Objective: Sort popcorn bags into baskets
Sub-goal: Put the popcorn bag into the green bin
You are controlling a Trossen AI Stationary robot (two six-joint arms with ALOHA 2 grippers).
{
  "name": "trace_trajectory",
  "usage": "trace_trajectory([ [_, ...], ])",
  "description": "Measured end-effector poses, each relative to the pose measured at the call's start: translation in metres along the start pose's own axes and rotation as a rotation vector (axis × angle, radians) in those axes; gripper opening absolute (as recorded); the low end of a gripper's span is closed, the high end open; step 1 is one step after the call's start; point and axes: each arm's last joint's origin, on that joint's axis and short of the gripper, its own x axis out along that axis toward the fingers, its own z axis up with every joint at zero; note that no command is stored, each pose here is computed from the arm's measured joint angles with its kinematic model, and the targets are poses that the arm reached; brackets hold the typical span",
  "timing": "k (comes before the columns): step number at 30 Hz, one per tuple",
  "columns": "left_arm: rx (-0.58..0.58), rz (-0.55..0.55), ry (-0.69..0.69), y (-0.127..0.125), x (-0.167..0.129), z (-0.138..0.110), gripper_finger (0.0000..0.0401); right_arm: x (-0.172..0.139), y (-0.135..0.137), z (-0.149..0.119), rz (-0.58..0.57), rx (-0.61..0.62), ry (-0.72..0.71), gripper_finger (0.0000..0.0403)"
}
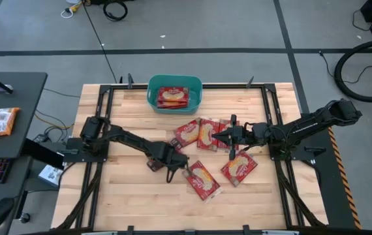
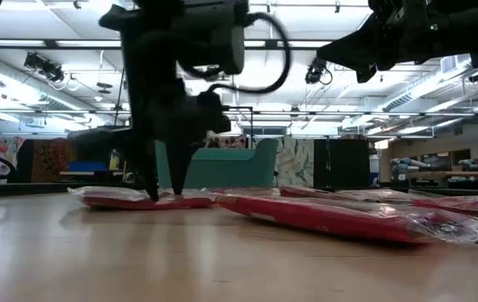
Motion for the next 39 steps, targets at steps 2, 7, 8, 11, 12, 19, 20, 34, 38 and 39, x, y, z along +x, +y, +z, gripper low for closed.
trace_trajectory([
  [2, 0.088, 0.038, 0.053, -0.005, -0.003, 0.000, 0.0136, 0.000, 0.000, 0.000, 0.000, 0.000, 0.000, 0.0013],
  [7, -0.068, 0.014, -0.053, -0.002, -0.030, -0.009, 0.0126, 0.000, 0.000, 0.000, 0.000, 0.000, 0.002, 0.0013],
  [8, -0.133, 0.002, -0.086, 0.000, -0.037, -0.012, 0.0126, 0.000, 0.000, 0.000, 0.000, 0.000, 0.003, 0.0013],
  [11, -0.373, -0.043, -0.158, 0.005, -0.050, -0.019, 0.0125, 0.000, 0.000, 0.000, 0.000, 0.000, 0.003, 0.0013],
  [12, -0.462, -0.058, -0.181, 0.006, -0.053, -0.020, 0.0126, 0.000, 0.000, 0.000, 0.000, 0.000, 0.003, 0.0013],
  [19, -0.893, -0.108, -0.174, -0.001, -0.051, -0.011, 0.0142, 0.000, 0.000, 0.000, 0.001, 0.001, 0.002, 0.0013],
  [20, -0.926, -0.107, -0.175, -0.002, -0.050, -0.008, 0.0149, 0.000, 0.000, 0.000, 0.000, 0.001, 0.002, 0.0013],
  [34, -0.953, -0.021, -0.074, -0.016, -0.021, 0.011, 0.0250, 0.000, 0.000, 0.000, 0.001, 0.009, 0.000, 0.0013],
  [38, -0.938, -0.022, -0.029, -0.019, -0.015, 0.011, 0.0247, 0.000, 0.000, 0.000, 0.001, 0.009, 0.001, 0.0013],
  [39, -0.935, -0.020, -0.019, -0.020, -0.013, 0.012, 0.0243, 0.000, 0.000, 0.000, 0.001, 0.009, 0.000, 0.0013],
])
